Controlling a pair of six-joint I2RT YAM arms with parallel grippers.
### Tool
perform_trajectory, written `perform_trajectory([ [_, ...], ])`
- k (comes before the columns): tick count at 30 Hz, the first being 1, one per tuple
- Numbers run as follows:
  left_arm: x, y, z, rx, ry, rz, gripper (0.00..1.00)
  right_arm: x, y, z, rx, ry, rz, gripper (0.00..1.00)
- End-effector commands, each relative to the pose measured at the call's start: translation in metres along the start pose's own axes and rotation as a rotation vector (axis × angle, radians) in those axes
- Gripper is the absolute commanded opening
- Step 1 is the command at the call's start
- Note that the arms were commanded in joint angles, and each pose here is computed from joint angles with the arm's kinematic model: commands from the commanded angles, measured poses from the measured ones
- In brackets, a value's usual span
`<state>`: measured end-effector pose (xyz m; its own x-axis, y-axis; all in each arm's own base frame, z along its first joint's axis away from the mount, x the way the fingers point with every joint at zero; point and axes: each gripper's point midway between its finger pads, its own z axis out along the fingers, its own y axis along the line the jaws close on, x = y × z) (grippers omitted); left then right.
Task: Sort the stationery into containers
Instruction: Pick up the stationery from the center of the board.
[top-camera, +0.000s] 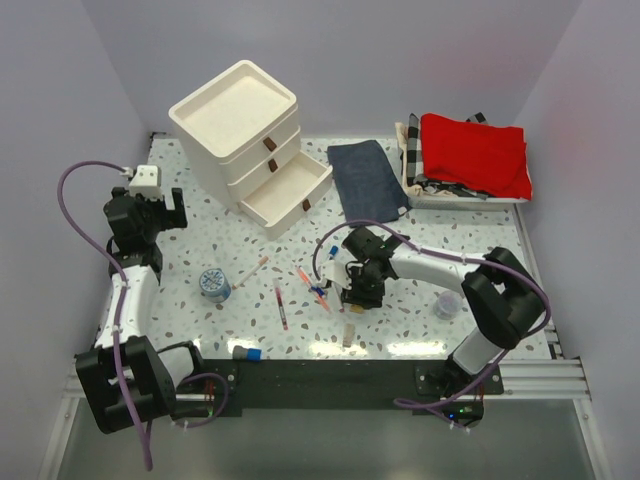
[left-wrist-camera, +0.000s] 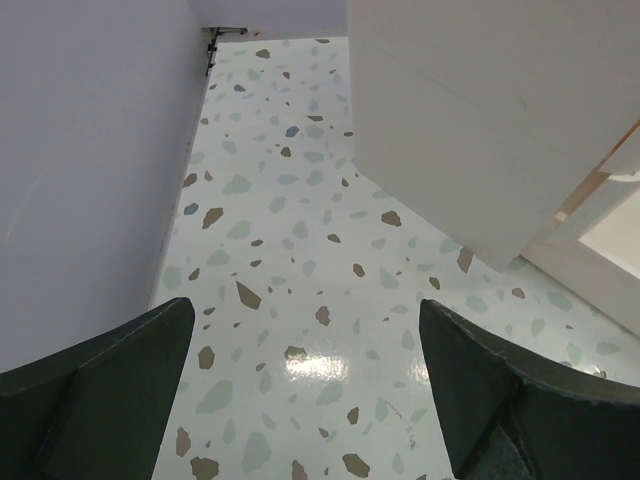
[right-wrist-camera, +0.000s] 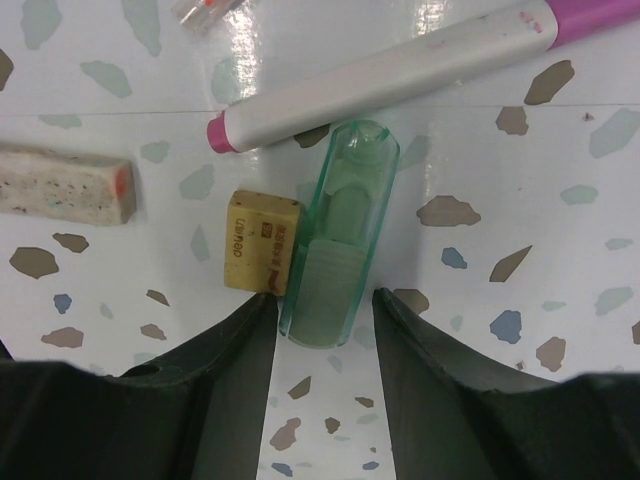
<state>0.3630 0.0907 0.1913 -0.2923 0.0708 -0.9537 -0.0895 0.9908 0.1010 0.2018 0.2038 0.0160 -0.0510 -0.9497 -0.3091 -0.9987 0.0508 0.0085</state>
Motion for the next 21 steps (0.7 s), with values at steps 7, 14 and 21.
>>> perform_trajectory([
  [7,-0.007,0.006,-0.001,-0.018,-0.032,0.02,0.99,-0.007,-0.025,0.006,0.101,0.012,0.02,0.43],
  [14,-0.007,0.004,0.0,-0.007,-0.031,0.013,0.99,-0.006,-0.02,-0.004,0.086,0.011,0.005,0.12],
  [21,-0.01,0.004,0.001,-0.011,-0.062,0.015,0.99,-0.01,-0.027,-0.059,0.183,-0.011,-0.033,0.05],
])
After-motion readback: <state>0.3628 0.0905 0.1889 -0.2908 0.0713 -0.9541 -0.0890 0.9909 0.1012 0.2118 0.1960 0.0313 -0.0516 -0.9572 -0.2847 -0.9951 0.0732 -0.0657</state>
